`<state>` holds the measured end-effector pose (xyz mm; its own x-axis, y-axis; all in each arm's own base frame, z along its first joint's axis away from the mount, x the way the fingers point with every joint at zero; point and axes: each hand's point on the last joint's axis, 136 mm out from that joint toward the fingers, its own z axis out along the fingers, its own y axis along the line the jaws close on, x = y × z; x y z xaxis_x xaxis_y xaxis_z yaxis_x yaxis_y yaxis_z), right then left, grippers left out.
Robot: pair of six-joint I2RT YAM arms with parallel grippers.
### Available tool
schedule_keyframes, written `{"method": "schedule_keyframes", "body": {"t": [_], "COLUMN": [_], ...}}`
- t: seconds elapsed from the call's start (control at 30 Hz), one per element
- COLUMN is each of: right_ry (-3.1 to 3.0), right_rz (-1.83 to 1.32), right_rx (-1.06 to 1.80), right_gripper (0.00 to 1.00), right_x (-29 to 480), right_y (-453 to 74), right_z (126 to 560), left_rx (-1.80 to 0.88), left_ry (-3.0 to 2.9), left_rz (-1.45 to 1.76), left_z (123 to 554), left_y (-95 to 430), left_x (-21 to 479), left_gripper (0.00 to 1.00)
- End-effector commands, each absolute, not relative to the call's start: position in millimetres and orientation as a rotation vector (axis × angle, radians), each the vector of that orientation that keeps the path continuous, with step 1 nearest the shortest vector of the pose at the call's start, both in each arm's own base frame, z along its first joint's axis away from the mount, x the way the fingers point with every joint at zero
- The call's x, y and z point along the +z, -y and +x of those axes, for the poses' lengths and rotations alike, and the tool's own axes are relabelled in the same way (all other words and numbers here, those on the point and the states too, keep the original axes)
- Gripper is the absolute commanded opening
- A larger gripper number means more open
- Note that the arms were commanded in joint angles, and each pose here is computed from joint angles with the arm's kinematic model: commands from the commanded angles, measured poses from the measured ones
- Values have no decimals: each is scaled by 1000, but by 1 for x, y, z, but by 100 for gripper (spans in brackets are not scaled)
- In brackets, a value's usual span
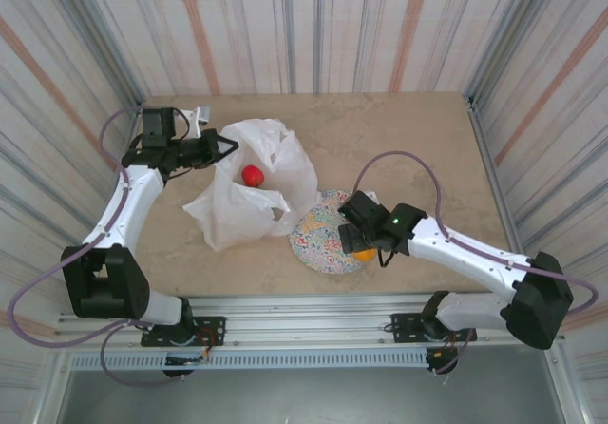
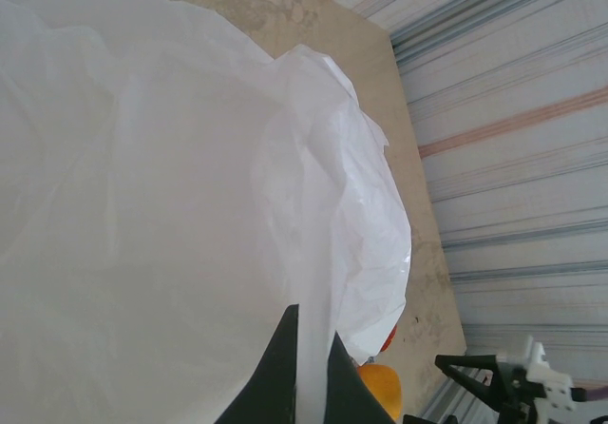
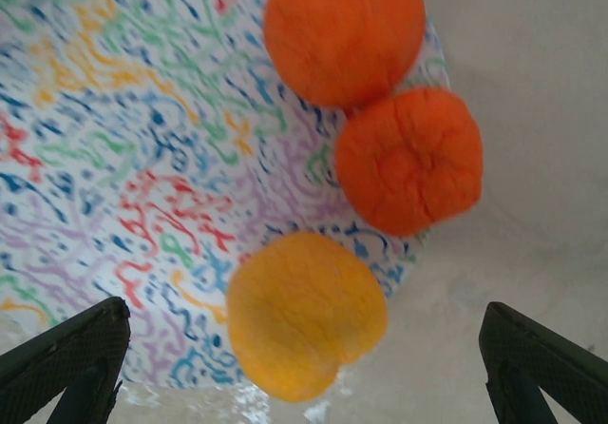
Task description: Place the fruits into the plastic bag
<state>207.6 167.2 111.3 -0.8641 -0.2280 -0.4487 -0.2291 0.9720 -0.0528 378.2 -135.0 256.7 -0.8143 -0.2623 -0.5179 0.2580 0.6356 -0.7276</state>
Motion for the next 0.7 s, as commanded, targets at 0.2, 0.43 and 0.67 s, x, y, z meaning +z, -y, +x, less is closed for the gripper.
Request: {"method": "schedule_keyframes", "body": {"t": [0.2,0.43,0.67], "right_ry": [-2794,-2836,-2851], "right_rz": [-268,-269,-295], "right_rx": [25,34,-5], "right_gripper": [95,86,78], "right_x": [78,62,52], "right_y": [-162,-162,-162], "right_z": [197,196,198], "left_rx": [-1155,-1157,-1158], "left_ry": [-2247,-2251,-2248], "left_rz": [27,24,29], "left_z": [378,378,378], "left_y": [141,141,142], "left_x": [262,261,262], "left_gripper": [0,0,0]}}
